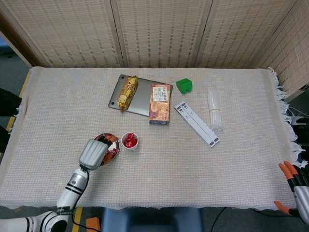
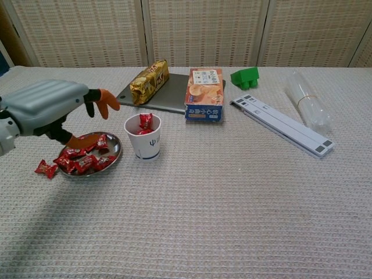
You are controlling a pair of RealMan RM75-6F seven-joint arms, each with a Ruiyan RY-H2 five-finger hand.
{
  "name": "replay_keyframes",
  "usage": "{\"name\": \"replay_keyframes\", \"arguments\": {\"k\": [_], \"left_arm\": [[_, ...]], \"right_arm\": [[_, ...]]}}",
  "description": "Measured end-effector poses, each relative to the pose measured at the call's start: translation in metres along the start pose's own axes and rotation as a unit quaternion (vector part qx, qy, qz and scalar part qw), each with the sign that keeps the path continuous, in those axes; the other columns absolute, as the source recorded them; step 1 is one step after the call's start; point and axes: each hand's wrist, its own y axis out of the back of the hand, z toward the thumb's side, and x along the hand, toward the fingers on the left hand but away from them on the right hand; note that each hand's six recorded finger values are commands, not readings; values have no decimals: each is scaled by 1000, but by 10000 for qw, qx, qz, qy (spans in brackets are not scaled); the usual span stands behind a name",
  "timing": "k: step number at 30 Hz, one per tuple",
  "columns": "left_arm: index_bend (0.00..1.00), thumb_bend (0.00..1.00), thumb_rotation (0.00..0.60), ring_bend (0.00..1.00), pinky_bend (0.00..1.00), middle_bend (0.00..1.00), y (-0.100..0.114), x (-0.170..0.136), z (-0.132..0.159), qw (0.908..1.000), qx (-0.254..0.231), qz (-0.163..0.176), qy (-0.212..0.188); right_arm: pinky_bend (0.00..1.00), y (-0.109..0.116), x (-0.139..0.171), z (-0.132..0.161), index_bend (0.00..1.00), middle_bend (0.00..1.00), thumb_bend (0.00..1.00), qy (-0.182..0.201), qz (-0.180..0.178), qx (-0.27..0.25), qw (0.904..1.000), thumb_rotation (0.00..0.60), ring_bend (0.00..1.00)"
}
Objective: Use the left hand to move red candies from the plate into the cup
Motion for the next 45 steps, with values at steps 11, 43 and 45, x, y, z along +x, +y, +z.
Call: {"name": "replay_keyframes", "arguments": {"k": [11, 43, 45], "left_arm": [[249, 378, 600, 362, 1000, 339, -48, -28, -48, 9975, 435, -278, 490], [330, 376, 600, 504, 1000, 455, -83, -40, -89, 9932, 736, -336, 840], [374, 377, 600, 517, 1000, 505, -84, -41, -90, 9931, 733, -339, 848]], "right_arm": [[0, -1, 3, 7, 0, 0, 44, 179, 30, -5, 9998, 600, 0], [0, -2, 4, 6, 0, 0, 44, 116, 12, 42, 9999, 600, 0], [0, -2, 4, 5, 0, 0, 44, 115, 13, 42, 9999, 600, 0]]}}
